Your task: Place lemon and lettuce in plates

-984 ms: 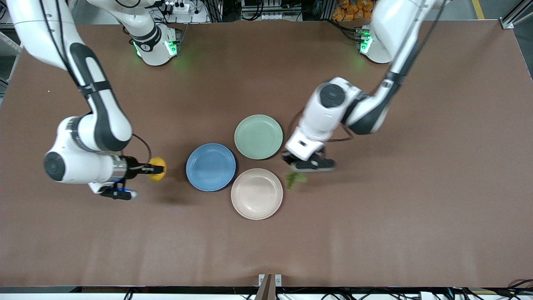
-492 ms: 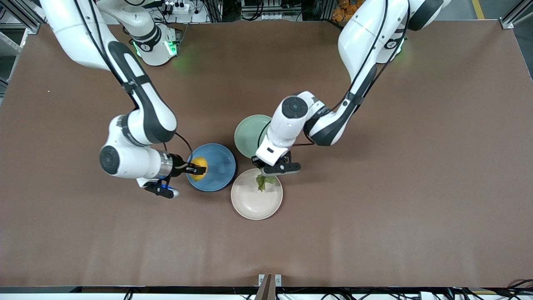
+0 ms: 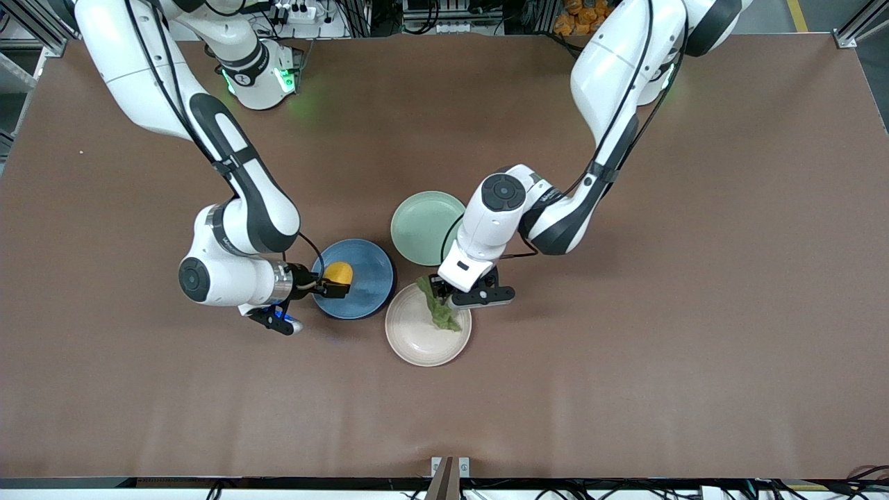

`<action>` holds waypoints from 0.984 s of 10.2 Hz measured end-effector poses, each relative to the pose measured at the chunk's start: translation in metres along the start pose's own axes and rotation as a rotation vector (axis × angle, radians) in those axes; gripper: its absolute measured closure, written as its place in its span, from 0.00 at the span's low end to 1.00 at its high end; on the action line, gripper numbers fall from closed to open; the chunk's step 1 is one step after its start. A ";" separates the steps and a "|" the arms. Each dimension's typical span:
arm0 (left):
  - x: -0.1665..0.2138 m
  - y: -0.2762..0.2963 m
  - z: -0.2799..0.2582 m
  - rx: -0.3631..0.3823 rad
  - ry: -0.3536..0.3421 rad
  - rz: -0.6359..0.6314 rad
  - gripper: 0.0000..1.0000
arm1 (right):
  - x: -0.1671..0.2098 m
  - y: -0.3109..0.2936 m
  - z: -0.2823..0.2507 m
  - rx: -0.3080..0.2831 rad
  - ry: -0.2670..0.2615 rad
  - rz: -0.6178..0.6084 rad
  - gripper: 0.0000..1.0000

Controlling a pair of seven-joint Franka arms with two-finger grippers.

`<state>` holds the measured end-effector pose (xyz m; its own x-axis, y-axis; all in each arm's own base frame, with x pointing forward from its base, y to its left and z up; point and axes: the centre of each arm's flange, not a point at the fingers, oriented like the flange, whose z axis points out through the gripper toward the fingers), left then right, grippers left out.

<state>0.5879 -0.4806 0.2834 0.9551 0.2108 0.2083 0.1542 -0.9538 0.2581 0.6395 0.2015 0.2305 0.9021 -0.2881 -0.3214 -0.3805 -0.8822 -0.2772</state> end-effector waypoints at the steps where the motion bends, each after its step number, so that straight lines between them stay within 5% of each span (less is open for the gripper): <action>1: 0.013 0.002 -0.034 0.031 0.005 0.012 0.22 | 0.004 -0.004 -0.010 0.012 0.015 -0.003 0.00; 2: 0.029 -0.004 -0.077 0.075 0.000 0.032 0.05 | 0.007 -0.006 -0.027 0.022 0.014 -0.005 0.00; 3: 0.043 -0.014 -0.121 0.125 -0.014 0.055 0.00 | 0.011 -0.006 -0.052 0.017 -0.008 -0.010 0.00; 5: 0.073 -0.058 -0.227 0.231 -0.050 0.101 0.00 | 0.020 0.018 -0.152 -0.113 0.003 -0.107 0.00; 7: 0.089 -0.104 -0.299 0.290 -0.096 0.086 0.00 | 0.010 0.046 -0.244 -0.269 0.098 -0.236 0.00; 10: 0.099 -0.168 -0.397 0.299 -0.129 0.086 0.00 | -0.033 0.098 -0.358 -0.322 0.153 -0.317 0.00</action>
<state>0.5558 -0.2143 0.6350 0.9890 0.1158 0.0917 0.1205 -0.9916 -0.0478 0.6450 -0.0088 0.5380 0.9923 -0.0168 -0.1225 -0.0215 -0.9991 -0.0375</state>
